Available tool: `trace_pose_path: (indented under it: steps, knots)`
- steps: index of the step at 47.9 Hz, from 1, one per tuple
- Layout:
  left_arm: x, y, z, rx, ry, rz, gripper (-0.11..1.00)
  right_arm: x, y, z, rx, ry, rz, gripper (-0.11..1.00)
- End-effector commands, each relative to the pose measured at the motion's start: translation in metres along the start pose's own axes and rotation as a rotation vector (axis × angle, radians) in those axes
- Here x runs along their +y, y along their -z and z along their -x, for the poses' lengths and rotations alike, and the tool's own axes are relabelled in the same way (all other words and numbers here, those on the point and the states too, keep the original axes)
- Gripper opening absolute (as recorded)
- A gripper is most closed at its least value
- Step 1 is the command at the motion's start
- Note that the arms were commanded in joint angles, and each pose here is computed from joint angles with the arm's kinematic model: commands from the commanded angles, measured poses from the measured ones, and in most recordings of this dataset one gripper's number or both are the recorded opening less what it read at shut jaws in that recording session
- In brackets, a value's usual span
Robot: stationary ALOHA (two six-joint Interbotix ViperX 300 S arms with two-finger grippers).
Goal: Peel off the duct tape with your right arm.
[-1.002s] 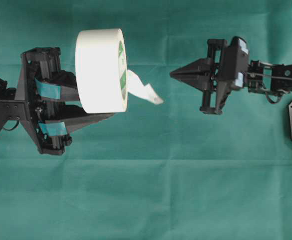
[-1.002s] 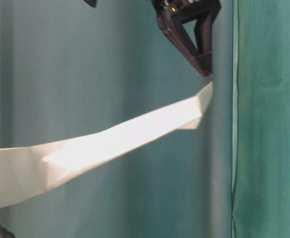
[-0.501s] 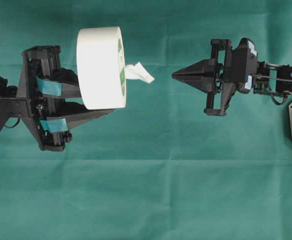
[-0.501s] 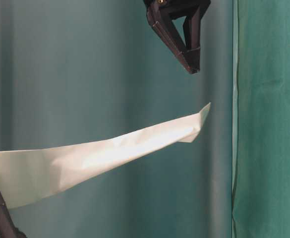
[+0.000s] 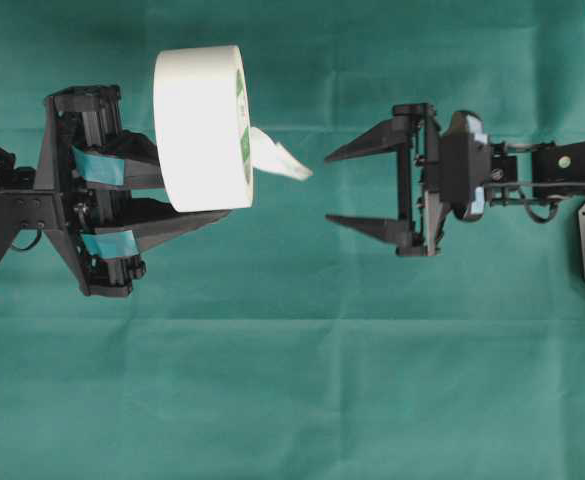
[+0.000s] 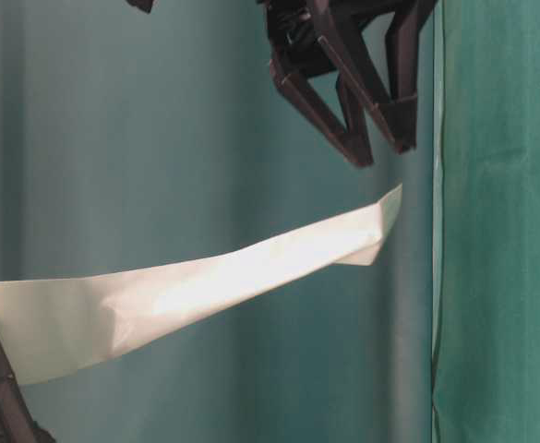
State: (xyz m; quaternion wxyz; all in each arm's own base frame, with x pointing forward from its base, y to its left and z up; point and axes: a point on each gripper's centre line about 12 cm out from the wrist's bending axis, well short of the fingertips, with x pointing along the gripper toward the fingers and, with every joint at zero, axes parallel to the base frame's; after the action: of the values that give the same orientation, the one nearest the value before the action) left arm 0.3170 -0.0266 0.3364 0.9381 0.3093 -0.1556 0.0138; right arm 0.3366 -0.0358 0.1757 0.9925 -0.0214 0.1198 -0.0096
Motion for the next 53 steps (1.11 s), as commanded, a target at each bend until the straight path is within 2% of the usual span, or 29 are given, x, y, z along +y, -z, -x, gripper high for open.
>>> trace_pose_path:
  steps: [1,39,41,48,53]
  knots:
    - [0.010,-0.012,-0.001,-0.040,-0.034,0.000,0.21,0.001,-0.014,-0.008,-0.045,-0.010,0.011,0.67]
    - [0.011,-0.013,-0.002,-0.045,-0.038,0.003,0.20,-0.015,-0.015,-0.032,-0.040,0.027,0.059,0.63]
    - [0.011,-0.014,-0.002,-0.047,-0.037,0.003,0.20,-0.016,-0.017,-0.034,-0.043,0.027,0.060,0.60]
    - [0.010,-0.016,-0.002,-0.053,-0.037,0.005,0.21,-0.017,-0.018,-0.041,-0.047,0.029,0.062,0.28]
    - [0.010,-0.016,-0.002,-0.053,-0.035,0.005,0.20,-0.020,-0.018,-0.043,-0.046,0.034,0.060,0.11]
